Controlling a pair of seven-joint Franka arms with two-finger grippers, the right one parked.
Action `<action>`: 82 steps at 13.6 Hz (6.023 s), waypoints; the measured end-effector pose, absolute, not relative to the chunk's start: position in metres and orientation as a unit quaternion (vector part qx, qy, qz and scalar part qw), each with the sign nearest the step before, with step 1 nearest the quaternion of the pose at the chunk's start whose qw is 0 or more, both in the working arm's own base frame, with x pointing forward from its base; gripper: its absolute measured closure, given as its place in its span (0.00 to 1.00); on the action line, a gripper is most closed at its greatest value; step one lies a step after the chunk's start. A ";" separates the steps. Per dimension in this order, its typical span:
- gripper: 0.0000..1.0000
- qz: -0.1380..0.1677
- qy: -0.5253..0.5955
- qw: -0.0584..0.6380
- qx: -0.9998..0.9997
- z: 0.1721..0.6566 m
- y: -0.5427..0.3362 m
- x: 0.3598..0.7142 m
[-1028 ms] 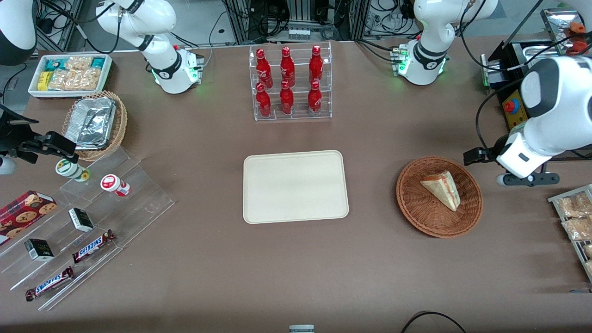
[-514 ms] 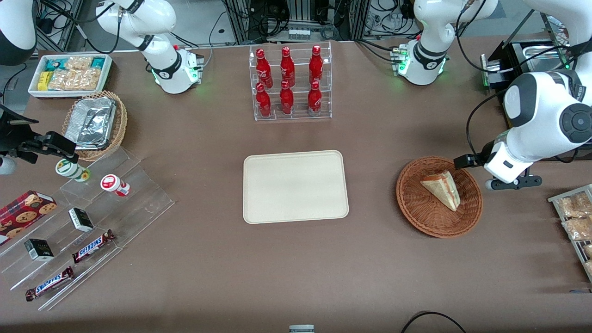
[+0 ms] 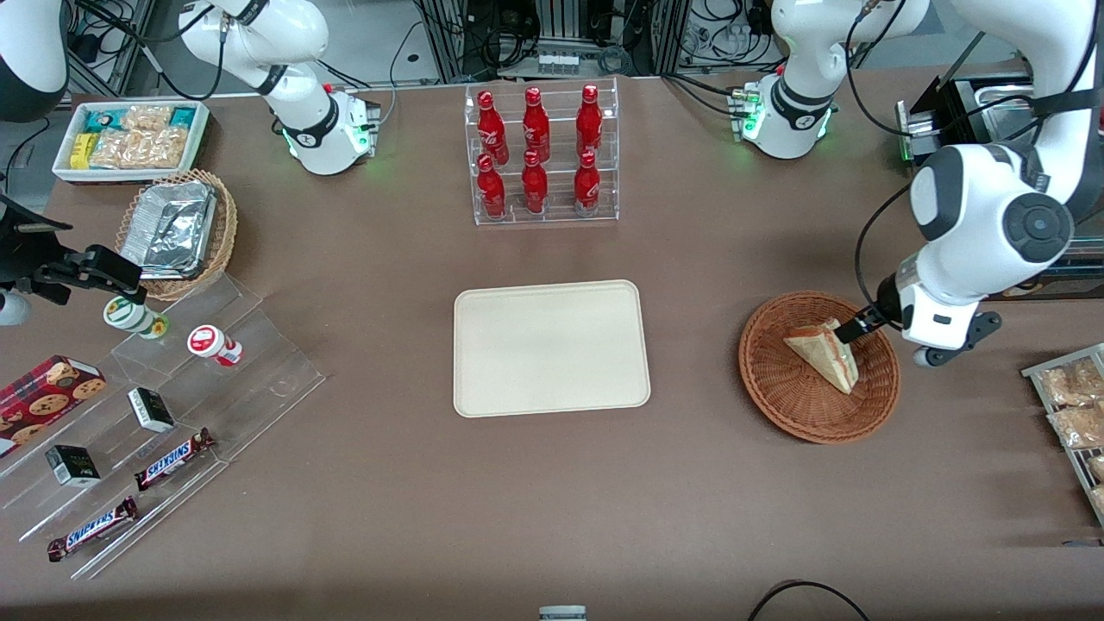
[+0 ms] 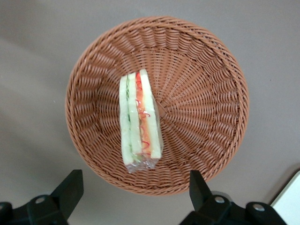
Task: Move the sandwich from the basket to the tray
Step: 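Lower the open left gripper onto the wrapped sandwich and close it, then lift the sandwich out of the basket and carry it over the tray, then lower the sandwich upright onto the tray with the left gripper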
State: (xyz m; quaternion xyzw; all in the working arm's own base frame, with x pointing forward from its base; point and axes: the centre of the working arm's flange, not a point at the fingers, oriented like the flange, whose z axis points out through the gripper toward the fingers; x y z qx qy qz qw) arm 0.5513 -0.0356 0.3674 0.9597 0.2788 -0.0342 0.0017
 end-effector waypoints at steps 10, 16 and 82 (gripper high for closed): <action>0.00 -0.020 0.379 0.025 0.925 0.319 -0.030 0.549; 0.00 -0.038 0.380 0.017 0.924 0.294 -0.030 0.548; 0.85 -0.098 0.080 -0.018 0.992 0.242 -0.508 0.521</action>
